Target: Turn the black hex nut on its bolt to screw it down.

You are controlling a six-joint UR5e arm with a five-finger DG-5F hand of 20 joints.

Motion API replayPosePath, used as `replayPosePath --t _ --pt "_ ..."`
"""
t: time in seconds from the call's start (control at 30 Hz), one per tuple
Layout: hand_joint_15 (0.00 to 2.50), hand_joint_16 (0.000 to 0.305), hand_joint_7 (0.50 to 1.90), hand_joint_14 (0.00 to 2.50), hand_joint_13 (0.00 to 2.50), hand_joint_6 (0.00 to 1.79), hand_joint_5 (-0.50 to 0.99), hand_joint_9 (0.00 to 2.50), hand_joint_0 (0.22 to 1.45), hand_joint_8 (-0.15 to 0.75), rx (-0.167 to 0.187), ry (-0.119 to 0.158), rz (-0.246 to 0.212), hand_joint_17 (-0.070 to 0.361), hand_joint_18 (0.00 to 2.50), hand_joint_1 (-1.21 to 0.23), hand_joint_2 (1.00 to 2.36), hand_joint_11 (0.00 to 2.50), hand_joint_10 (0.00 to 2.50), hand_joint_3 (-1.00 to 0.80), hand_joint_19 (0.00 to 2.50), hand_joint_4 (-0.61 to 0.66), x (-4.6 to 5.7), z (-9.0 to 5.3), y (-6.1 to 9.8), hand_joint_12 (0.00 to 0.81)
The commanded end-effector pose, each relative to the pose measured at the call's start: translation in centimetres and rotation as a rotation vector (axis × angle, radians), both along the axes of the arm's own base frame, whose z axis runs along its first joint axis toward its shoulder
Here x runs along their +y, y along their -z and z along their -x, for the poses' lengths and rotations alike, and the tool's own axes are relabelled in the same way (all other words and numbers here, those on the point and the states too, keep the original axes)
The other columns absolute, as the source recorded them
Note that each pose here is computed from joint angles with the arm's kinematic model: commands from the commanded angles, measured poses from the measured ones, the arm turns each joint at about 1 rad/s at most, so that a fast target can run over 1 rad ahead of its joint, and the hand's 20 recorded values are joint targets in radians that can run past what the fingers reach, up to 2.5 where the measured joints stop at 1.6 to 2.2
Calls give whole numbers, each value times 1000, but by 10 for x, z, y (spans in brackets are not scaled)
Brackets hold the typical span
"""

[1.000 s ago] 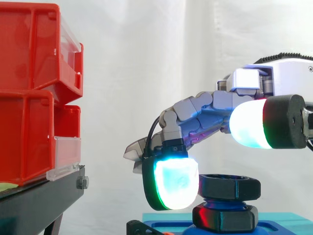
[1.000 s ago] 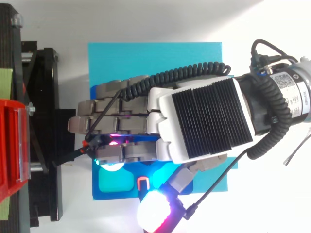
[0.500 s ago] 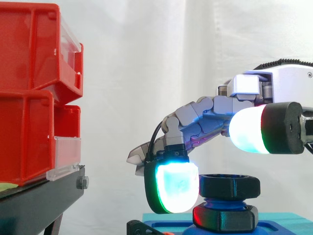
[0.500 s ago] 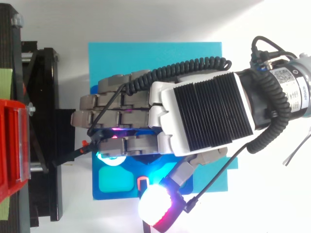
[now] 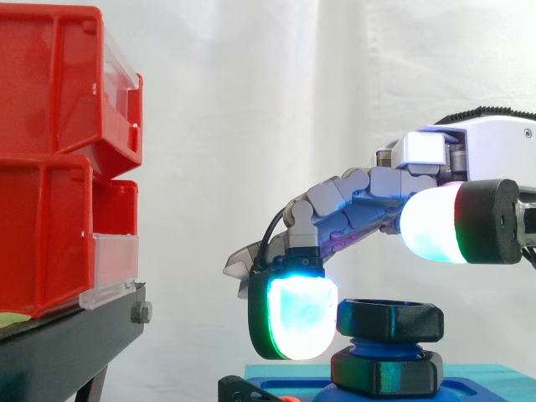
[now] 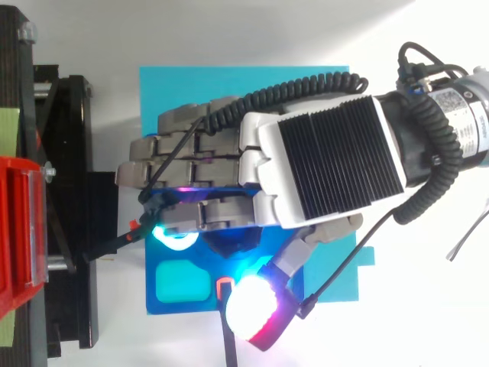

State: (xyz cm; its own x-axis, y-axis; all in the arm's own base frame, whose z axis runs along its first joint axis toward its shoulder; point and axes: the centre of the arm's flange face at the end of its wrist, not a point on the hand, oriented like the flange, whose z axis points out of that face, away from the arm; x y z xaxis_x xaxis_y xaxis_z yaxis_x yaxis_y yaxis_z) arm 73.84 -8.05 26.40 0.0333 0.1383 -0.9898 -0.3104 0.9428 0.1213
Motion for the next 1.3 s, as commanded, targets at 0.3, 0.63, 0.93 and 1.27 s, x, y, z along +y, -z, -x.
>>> replayPosePath --t 0.3,0.63,0.93,1.27 --pt "102 60 1100 3 543 647 -118 460 492 291 -9 -14 4 135 574 -115 1000 56 0 -500 248 243 -21 4 -1 394" --pt "101 60 1107 3 547 646 -117 464 492 294 -19 -34 8 135 578 -115 1000 55 0 -500 255 241 -44 9 -2 395" --pt "105 60 1103 4 552 642 -116 466 494 294 -59 -51 9 135 584 -124 1000 51 0 -500 254 247 -43 6 -6 397" --pt "106 60 1173 3 557 586 -107 467 493 293 -110 -46 -17 135 588 -150 1000 52 0 -500 253 257 -23 -4 -13 397"
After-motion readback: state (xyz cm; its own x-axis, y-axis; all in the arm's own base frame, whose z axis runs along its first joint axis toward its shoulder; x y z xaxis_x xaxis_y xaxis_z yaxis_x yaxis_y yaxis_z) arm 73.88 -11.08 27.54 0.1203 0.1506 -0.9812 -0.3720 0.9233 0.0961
